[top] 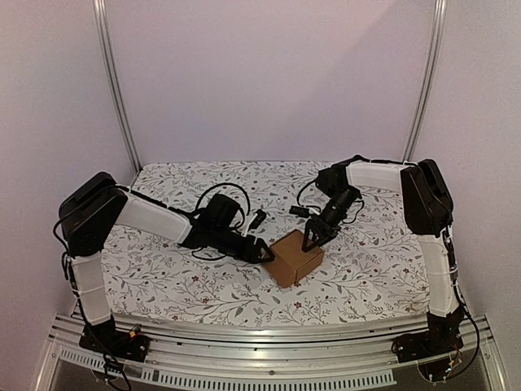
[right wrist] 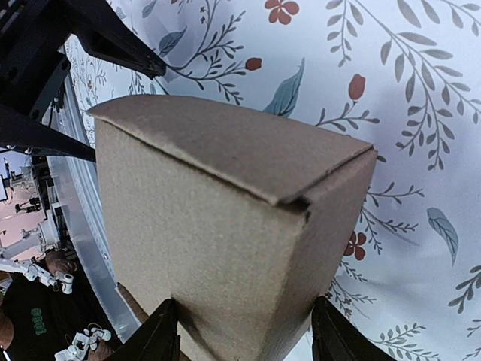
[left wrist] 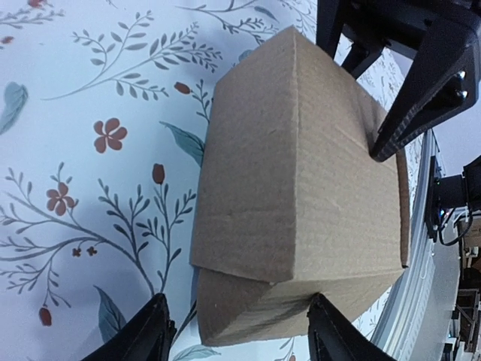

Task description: Fold the paper box

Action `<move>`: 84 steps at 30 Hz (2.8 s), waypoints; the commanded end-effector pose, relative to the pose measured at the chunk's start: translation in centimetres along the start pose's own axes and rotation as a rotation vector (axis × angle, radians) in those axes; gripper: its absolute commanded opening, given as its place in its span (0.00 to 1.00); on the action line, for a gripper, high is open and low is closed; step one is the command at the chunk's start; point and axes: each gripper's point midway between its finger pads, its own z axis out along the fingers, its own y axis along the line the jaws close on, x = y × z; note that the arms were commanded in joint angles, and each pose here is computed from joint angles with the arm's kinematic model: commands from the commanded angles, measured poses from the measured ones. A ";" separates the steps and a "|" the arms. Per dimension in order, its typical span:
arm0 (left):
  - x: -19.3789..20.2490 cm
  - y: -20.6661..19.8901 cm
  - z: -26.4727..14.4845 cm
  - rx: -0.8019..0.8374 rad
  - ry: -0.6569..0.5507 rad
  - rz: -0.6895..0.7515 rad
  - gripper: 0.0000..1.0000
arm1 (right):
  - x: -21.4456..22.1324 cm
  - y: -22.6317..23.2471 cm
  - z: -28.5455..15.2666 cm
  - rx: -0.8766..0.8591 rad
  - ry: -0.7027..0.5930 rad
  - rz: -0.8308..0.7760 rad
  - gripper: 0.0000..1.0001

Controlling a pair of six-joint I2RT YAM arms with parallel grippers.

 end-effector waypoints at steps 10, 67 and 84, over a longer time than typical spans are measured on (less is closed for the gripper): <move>-0.4 -1.9 -7.7 -0.211 -0.165 0.097 0.63 | 1.0 -2.3 2.4 0.059 0.069 -0.005 0.58; 7.3 -8.2 5.7 -0.142 0.039 0.469 0.17 | 1.0 -0.2 -0.7 -0.089 -0.023 0.044 0.59; 3.1 -7.3 7.9 -0.255 -0.099 0.430 0.00 | 1.6 0.0 0.1 -0.128 -0.020 0.075 0.57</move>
